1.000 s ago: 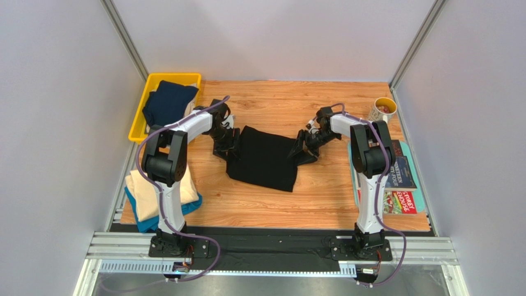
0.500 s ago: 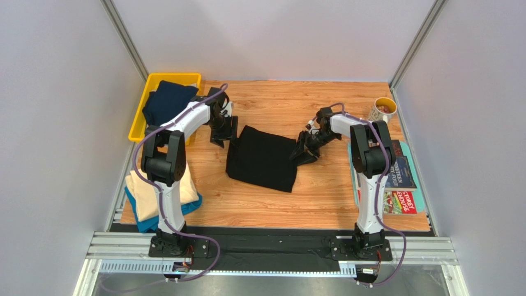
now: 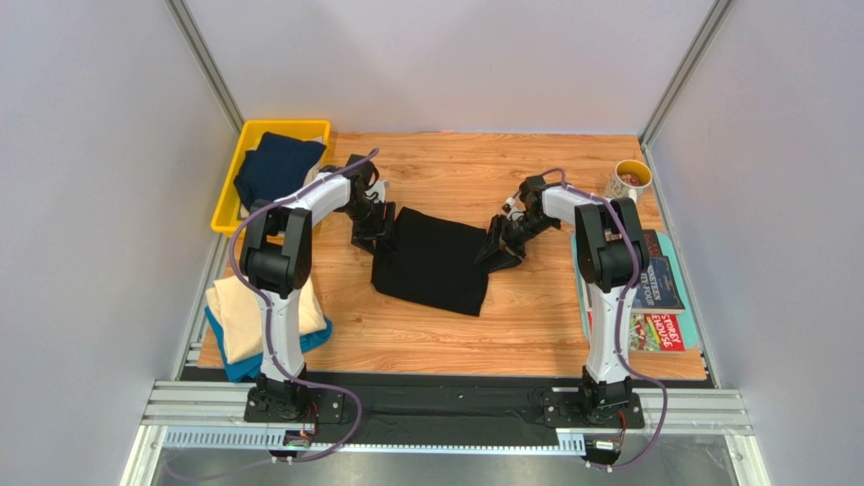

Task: Fold and stack the t-shirts
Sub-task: Neatly place the folded tshirt to the corner

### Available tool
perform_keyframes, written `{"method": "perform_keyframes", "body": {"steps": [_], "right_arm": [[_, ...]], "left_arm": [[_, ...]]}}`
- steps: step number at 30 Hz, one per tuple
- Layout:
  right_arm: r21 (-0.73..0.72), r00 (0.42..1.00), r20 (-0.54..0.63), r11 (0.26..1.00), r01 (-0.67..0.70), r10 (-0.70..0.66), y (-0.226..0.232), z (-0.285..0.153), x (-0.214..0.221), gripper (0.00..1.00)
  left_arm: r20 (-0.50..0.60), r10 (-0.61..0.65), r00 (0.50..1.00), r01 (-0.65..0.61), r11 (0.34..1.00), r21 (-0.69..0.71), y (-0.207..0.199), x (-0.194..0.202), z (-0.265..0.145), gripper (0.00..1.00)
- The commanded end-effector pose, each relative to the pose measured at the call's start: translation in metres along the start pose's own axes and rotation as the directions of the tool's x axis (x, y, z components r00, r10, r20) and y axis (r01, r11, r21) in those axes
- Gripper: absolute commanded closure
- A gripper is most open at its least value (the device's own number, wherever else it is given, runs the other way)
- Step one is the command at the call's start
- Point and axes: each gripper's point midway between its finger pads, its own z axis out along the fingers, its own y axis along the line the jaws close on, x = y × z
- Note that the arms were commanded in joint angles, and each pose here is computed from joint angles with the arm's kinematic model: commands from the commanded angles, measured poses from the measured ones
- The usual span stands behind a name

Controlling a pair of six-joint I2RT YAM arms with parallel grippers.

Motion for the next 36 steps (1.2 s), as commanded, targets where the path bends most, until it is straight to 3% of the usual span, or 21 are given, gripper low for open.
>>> {"method": "perform_keyframes", "body": {"steps": [1, 12, 23, 36], "right_arm": [[0.311, 0.996, -0.009, 0.947, -0.081, 0.088, -0.089, 0.025, 0.002, 0.50], [0.318, 0.995, -0.026, 0.944, -0.084, 0.097, -0.093, 0.027, 0.004, 0.49], [0.303, 0.995, -0.017, 0.949, -0.085, 0.095, -0.083, 0.025, -0.003, 0.49], [0.263, 0.997, -0.001, 0.962, -0.074, 0.076, -0.065, 0.021, -0.015, 0.49]], "left_arm": [[0.037, 0.018, 0.999, -0.021, 0.998, 0.063, -0.007, -0.006, -0.001, 0.36], [-0.056, -0.016, 0.998, 0.029, 0.971, 0.238, -0.019, 0.016, 0.041, 0.36], [-0.027, -0.031, 0.999, 0.038, 0.944, 0.328, -0.048, 0.005, 0.009, 0.37], [-0.100, 0.029, 0.995, 0.012, 0.923, 0.385, -0.096, 0.009, 0.021, 0.41]]}}
